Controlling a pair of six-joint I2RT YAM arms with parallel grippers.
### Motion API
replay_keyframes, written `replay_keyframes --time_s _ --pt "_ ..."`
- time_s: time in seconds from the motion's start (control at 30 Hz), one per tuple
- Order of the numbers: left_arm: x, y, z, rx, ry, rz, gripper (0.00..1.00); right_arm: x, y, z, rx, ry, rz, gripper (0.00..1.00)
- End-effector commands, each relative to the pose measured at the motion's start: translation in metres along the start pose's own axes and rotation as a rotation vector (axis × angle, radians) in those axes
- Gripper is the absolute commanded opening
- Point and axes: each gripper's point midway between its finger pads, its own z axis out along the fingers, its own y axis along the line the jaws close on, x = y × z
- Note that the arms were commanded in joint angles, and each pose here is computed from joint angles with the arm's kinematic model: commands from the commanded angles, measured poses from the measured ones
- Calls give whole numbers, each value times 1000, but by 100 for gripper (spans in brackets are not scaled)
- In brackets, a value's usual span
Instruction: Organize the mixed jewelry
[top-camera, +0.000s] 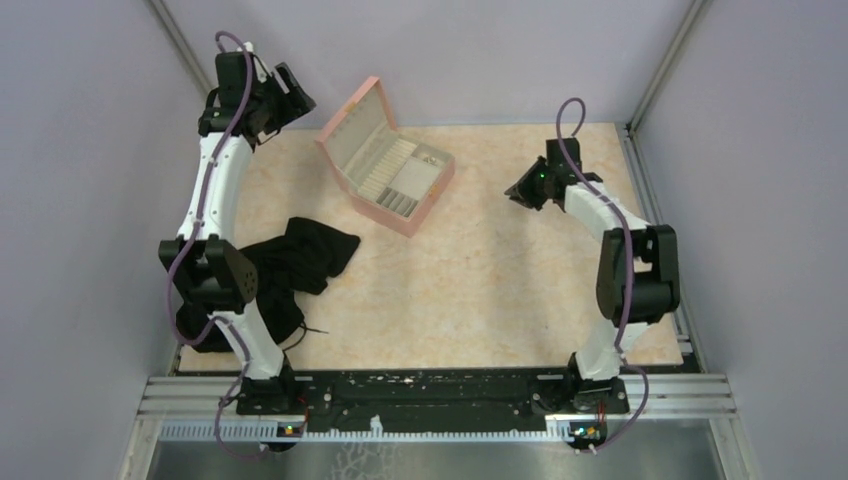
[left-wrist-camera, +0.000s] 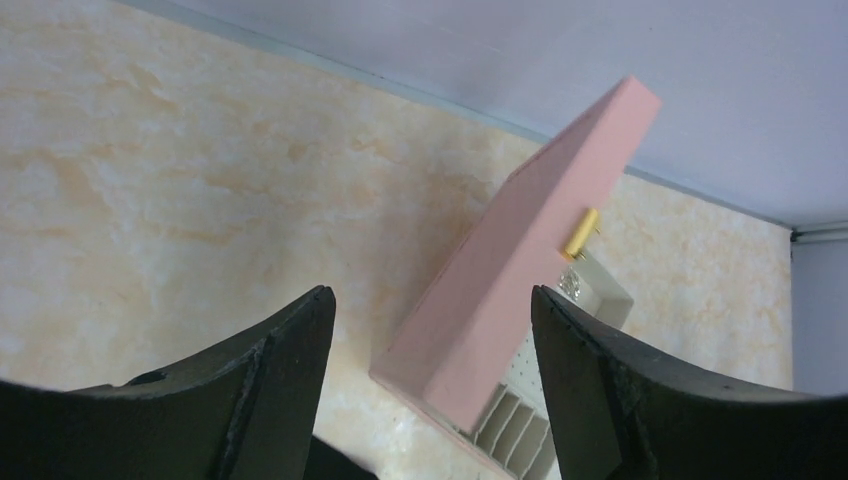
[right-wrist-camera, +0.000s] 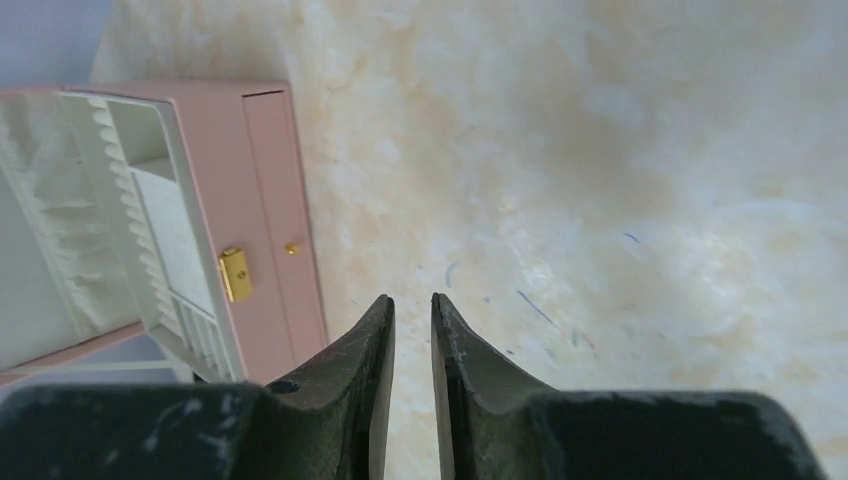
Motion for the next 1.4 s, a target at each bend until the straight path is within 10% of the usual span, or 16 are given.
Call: replay_keyframes --time_s 0.0,0.57,1.03,1.37 --pt "-5 -2 35 133 21 -70 78 10 -32 -35 120 -28 -108 21" --pt "159 -166 1 449 307 332 79 13 -38 -63 145 -58 -113 23" --pt "170 -150 49 -110 82 447 71 10 -35 -77 156 -54 -156 23" --pt "304 -97 91 -172 395 457 71 21 -55 -85 196 -38 -156 22"
